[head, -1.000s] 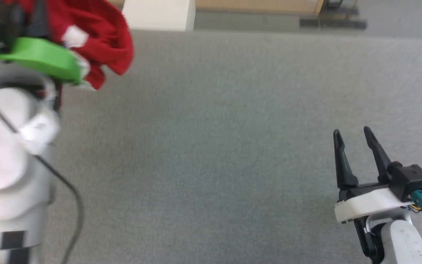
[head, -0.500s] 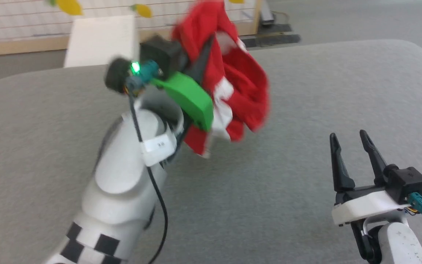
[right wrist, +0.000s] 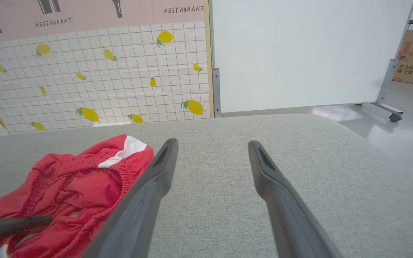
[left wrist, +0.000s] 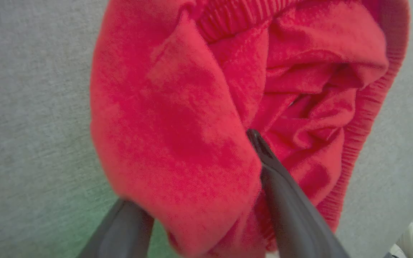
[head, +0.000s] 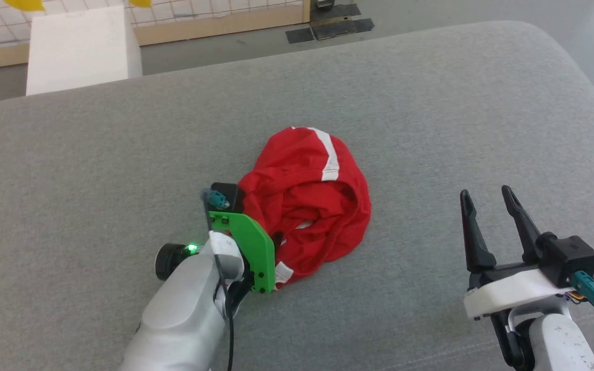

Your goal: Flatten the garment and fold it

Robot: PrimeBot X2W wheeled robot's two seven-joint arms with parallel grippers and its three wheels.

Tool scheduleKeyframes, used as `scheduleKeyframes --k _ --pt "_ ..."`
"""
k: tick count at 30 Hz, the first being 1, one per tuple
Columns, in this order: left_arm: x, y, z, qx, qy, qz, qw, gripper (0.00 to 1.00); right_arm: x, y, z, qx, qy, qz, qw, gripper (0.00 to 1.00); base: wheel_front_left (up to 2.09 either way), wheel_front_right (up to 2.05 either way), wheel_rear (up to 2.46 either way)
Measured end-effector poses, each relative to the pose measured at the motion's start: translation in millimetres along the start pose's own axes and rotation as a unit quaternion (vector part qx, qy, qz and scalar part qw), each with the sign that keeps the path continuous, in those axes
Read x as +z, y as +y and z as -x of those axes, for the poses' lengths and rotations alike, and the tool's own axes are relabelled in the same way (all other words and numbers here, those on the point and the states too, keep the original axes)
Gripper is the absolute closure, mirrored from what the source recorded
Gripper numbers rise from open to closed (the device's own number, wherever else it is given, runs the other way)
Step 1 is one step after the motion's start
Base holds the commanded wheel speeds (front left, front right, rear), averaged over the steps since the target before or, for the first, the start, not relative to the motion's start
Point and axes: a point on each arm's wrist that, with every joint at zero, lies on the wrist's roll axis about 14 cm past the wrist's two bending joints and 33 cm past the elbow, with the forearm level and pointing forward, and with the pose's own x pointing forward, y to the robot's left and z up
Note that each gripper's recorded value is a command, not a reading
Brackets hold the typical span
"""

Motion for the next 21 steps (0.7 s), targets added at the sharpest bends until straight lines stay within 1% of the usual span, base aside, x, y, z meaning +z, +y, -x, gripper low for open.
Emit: scheduleKeyframes --k 4,7,8,10,12,15,17,19,21 --pt "19.9 4.5 11.6 0.002 -0.083 0.029 0.996 0.0 -0.5 9.5 -4.5 0.014 -0.001 -0.002 1.0 0.0 0.0 0.0 0.0" --pt "42.7 14.6 32.6 0.018 -0.178 0.042 0.983 0.0 2.2 18.5 -7.9 0.028 -0.006 -0.002 1.0 0.0 0.0 0.0 0.0" --pt "58.2 27.0 53.4 0.042 -0.246 0.041 0.968 0.0 4.1 25.1 -9.4 0.037 -0.01 -0.004 0.999 0.0 0.0 0.0 0.0" --pt "65.9 44.7 75.2 0.076 -0.297 0.033 0.951 0.0 4.6 30.1 -9.8 0.045 -0.011 -0.004 0.999 0.0 0.0 0.0 0.0" --pt "68.6 61.7 99.9 0.111 -0.34 0.013 0.934 0.0 4.6 36.2 -10.4 0.054 -0.012 -0.004 0.998 0.0 0.0 0.0 0.0" --pt "70.8 75.7 131.1 0.14 -0.381 0.001 0.914 0.0 4.2 45.2 -11.3 0.067 -0.012 -0.004 0.998 0.0 0.0 0.0 0.0" --pt "69.0 83.2 148.5 0.159 -0.394 -0.015 0.905 0.0 5.1 50.6 -13.0 0.075 -0.013 -0.004 0.997 0.0 0.0 0.0 0.0" --pt "69.7 88.8 169.1 0.177 -0.414 -0.02 0.893 0.0 7.0 56.5 -15.9 0.083 -0.015 -0.004 0.996 0.0 0.0 0.0 0.0" --pt "66.7 90.4 182.0 0.189 -0.423 -0.032 0.886 0.0 7.9 61.7 -18.6 0.09 -0.017 -0.004 0.996 0.0 0.0 0.0 0.0"
